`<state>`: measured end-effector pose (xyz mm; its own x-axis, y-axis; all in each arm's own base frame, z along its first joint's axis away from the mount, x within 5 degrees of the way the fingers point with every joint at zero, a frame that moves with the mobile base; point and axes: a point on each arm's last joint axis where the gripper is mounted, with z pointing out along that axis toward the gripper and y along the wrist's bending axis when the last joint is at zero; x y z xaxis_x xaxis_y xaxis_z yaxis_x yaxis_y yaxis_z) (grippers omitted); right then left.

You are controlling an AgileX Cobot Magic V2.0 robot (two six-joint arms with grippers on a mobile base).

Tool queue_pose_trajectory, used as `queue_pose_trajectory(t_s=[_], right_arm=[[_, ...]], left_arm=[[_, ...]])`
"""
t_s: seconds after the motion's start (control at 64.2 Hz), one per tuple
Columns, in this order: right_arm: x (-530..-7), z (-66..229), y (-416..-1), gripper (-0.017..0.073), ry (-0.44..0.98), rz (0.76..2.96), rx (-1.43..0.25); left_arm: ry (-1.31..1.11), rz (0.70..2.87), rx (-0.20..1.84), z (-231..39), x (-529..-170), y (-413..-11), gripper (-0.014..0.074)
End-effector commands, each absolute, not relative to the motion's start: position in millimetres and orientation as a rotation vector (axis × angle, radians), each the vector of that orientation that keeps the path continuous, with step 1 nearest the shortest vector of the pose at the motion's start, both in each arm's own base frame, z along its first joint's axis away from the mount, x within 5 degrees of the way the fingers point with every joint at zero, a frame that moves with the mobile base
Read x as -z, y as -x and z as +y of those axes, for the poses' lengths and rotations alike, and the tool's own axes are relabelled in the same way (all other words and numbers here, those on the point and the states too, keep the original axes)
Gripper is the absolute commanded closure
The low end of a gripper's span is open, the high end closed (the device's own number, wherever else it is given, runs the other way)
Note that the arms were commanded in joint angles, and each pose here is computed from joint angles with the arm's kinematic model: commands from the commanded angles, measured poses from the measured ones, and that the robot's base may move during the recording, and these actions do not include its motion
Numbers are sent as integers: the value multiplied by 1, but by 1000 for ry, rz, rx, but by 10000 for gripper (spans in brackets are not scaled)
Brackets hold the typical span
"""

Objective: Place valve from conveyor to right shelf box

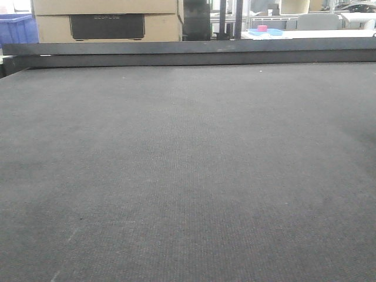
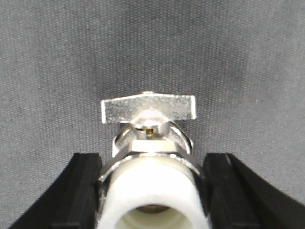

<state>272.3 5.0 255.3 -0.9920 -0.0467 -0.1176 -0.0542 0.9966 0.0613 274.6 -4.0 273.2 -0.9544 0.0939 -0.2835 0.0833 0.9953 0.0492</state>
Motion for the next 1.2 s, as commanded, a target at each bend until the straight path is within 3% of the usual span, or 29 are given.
queue_pose_trajectory(t_s=[0.0,0.529,0.607,0.794,1.012,1.183], right_arm=[[-256,3,-275,722,86,2994,-81],[-256,3,-275,722,86,2992,-81],[-256,3,-275,722,86,2985,-80],[-256,4,-276,722,77,2973,-96],[-267,6,-274,725,69,2953,-122],[-295,6,-264,725,72,2846,-116]], left_arm=[[-128,2856,-56,-3,-270,-278,222],[-121,2946,-34,-5,-245,-289,242],[-114,2955,-33,-5,-244,-289,308],[-115,2961,-34,-5,-244,-288,693],[-107,2907,-24,-5,-261,-292,704],[-55,2754,115,-14,-298,-279,704]])
